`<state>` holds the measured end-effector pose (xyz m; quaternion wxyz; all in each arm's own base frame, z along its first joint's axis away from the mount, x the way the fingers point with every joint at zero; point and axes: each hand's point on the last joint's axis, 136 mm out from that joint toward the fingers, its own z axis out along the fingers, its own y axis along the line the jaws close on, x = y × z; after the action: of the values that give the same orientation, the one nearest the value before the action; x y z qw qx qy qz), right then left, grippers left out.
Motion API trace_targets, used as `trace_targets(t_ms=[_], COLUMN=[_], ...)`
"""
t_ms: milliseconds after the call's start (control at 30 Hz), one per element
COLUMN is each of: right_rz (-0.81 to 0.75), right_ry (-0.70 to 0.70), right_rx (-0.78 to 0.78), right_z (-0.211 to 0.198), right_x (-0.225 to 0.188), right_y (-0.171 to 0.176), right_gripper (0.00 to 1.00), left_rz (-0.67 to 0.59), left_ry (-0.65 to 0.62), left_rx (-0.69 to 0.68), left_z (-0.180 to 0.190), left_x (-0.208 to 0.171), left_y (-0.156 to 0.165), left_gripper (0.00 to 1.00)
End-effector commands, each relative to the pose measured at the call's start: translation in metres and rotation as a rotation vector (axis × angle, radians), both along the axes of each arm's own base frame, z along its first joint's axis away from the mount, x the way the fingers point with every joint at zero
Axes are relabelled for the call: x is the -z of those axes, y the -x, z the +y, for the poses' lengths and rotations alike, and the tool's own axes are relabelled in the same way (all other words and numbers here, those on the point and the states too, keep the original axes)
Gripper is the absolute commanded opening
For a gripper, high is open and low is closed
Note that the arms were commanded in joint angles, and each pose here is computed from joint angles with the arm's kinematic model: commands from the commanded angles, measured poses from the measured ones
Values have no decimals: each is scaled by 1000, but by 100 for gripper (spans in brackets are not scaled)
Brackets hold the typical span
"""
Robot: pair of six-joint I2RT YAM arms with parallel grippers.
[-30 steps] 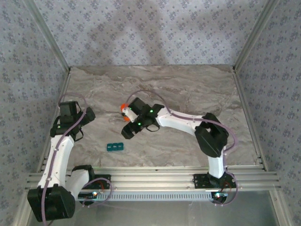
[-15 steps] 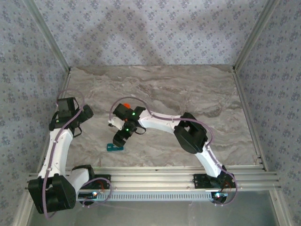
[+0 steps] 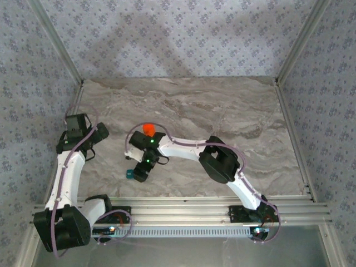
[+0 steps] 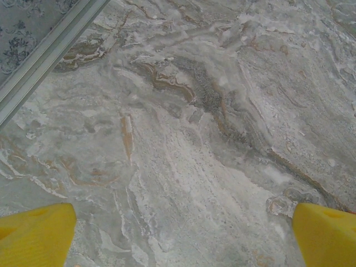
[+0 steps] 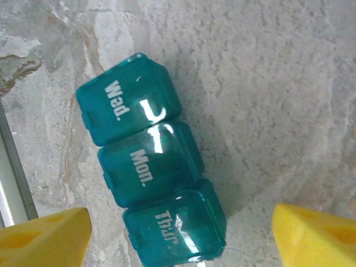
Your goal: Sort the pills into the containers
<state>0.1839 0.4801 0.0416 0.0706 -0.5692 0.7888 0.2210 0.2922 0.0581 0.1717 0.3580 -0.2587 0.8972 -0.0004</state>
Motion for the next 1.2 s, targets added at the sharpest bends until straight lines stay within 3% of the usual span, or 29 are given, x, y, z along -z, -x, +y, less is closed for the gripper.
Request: trace_targets(t_ms=[0,433,867,1167], right_rz=[-27,-190,-232,-229], right_ry=[44,94,101,101], right_rx=[-41,-82,-97,-111], right_z=[-1,-1,4,7], right_x=[9,18,26,27], right_y=[3,-8,-5,3], right_gripper=[86,79,70,54], left_rz=[6,13,9,10], left_ry=[10,46,61,61], left_rx=[7,-5,-16,-13], left_z=[0,-2,-2,-2], left_x=[-3,2,2,1], left_y=[1,4,4,4], left_gripper=[99,99,99,99])
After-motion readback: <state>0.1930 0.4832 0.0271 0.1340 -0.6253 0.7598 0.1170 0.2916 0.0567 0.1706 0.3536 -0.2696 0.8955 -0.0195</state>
